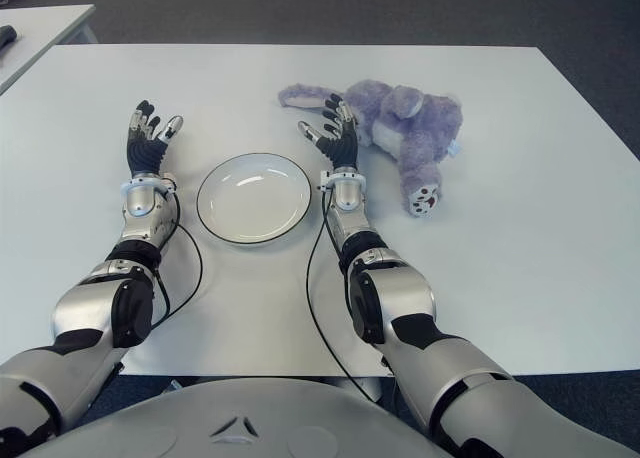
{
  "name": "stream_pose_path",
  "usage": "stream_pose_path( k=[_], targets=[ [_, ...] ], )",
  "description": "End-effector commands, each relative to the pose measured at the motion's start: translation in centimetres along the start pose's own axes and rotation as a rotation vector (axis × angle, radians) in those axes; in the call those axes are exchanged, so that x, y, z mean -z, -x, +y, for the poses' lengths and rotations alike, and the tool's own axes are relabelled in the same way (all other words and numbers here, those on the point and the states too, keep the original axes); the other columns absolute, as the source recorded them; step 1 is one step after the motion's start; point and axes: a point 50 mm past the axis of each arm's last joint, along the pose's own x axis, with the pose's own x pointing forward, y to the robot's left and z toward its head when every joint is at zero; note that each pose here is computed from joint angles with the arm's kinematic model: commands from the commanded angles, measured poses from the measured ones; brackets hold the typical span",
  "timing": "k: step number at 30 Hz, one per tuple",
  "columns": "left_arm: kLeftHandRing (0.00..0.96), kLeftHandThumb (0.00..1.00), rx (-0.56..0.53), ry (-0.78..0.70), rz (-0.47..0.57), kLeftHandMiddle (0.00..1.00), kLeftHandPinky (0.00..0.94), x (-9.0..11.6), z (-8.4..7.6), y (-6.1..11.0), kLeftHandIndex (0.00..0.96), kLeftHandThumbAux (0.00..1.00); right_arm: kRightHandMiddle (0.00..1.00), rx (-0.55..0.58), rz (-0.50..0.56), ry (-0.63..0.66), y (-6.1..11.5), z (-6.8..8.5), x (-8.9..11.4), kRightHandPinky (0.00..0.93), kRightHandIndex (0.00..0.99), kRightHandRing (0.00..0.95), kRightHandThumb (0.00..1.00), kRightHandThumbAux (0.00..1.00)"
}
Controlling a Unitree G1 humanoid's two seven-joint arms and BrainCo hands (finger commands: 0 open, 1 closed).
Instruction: Put the doll into the plate.
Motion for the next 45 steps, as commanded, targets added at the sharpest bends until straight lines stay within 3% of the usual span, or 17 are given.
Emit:
stream_pose_path(
  k=[1,9,21,42,45],
  targets=[
    [0.0,0.0,0.003,0.018,0.51,0.015,0.003,11.4,-0.8,10.6,0.02,0.663,0.168,-0.027,-0.028,-0.034,0.1,0.9,-0.3,0.217,0.113,0.183,0.004,0.808],
    [0.0,0.0,0.001,0.028,0.512,0.014,0.004,11.4,-1.0,10.5,0.02,0.649,0.163,-0.015,-0.157,-0.085,-1.3,-0.4,-2.7,0.23,0.096,0.183,0.0,0.773],
    [0.0,0.0,0.005,0.034,0.513,0.014,0.001,11.3,-1.3,10.4,0.022,0.649,0.188,-0.032,-0.296,-0.148,-2.8,-1.7,-5.6,0.25,0.114,0.207,0.096,0.683],
    [0.004,0.0,0.0,0.035,0.509,0.016,0.007,11.2,-1.3,10.2,0.029,0.654,0.199,-0.074,-0.414,-0.06,-4.6,-1.9,-9.2,0.213,0.121,0.206,0.143,0.607],
    [0.0,0.0,0.004,0.034,0.513,0.012,0.0,11.2,-1.3,10.1,0.025,0.666,0.164,-0.078,-0.437,-0.034,-5.2,-2.0,-10.2,0.162,0.086,0.168,0.156,0.604]
  ],
)
